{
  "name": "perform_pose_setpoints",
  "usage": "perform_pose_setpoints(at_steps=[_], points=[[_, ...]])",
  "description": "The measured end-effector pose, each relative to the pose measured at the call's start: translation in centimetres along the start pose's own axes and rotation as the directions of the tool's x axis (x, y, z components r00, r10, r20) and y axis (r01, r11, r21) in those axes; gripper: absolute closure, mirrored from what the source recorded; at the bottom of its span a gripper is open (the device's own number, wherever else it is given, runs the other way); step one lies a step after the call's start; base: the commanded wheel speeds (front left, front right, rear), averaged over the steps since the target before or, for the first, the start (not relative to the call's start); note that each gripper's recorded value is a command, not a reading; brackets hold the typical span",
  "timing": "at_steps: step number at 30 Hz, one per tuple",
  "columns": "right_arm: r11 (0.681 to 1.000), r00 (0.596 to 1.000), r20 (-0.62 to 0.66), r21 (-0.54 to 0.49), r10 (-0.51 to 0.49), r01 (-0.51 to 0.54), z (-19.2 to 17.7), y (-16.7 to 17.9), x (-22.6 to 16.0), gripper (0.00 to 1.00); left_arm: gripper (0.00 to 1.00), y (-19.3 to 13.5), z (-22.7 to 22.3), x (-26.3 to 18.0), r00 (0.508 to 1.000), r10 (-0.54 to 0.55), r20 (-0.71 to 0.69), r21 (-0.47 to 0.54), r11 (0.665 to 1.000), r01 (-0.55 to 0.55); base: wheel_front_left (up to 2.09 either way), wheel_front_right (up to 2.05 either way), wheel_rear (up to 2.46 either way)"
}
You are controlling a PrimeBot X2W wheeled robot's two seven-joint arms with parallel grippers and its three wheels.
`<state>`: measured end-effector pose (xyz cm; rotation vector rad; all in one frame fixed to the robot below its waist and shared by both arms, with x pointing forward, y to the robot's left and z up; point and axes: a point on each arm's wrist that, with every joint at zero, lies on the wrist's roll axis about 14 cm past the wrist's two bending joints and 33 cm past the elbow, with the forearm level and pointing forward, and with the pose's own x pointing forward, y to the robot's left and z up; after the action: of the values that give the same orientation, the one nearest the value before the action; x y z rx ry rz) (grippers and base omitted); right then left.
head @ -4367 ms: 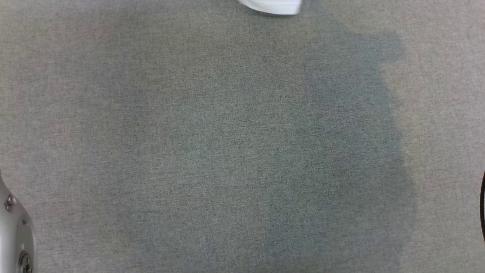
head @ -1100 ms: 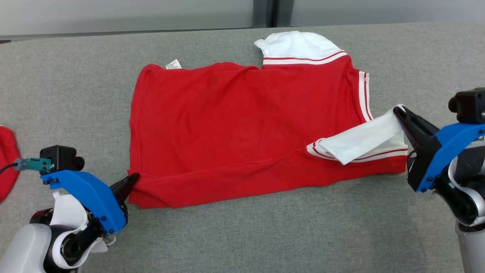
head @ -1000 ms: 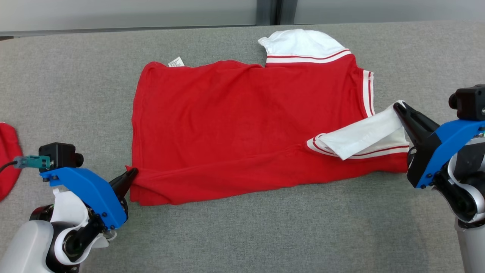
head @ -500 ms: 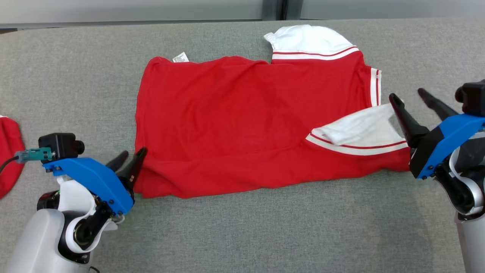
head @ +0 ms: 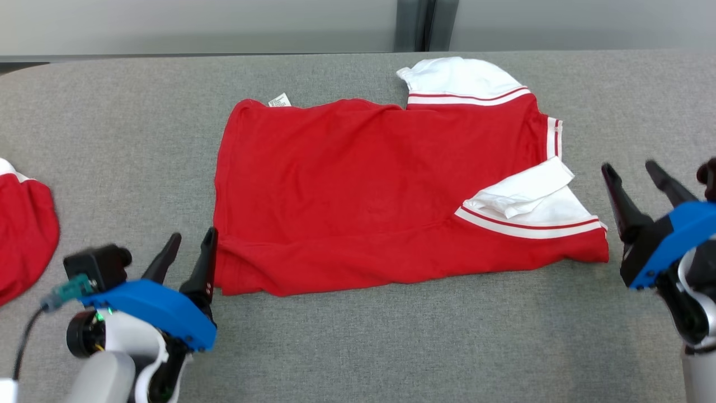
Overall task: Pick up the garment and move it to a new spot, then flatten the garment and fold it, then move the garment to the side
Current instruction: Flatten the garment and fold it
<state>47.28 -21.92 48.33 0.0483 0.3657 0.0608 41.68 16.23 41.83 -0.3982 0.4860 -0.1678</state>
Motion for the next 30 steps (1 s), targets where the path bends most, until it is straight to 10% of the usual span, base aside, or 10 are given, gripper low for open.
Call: perform_pose_setpoints(at_steps=[29,30], points=[[0.985,0.948,-0.303,0.111,-0.094,0.133,-12.4,-0.4,0.2,0.0,0.0,1.9,-7.6,1.4,0.984,0.127,-0.124,0.231,0.968,-0.096,0.0,0.0,0.0],[0.985,0.948,-0.306,0.113,-0.089,0.129,-12.5,-0.2,0.3,0.26,0.0,1.8,-7.7,1.4,0.983,0.124,-0.132,0.232,0.968,-0.091,0.0,0.0,0.0]])
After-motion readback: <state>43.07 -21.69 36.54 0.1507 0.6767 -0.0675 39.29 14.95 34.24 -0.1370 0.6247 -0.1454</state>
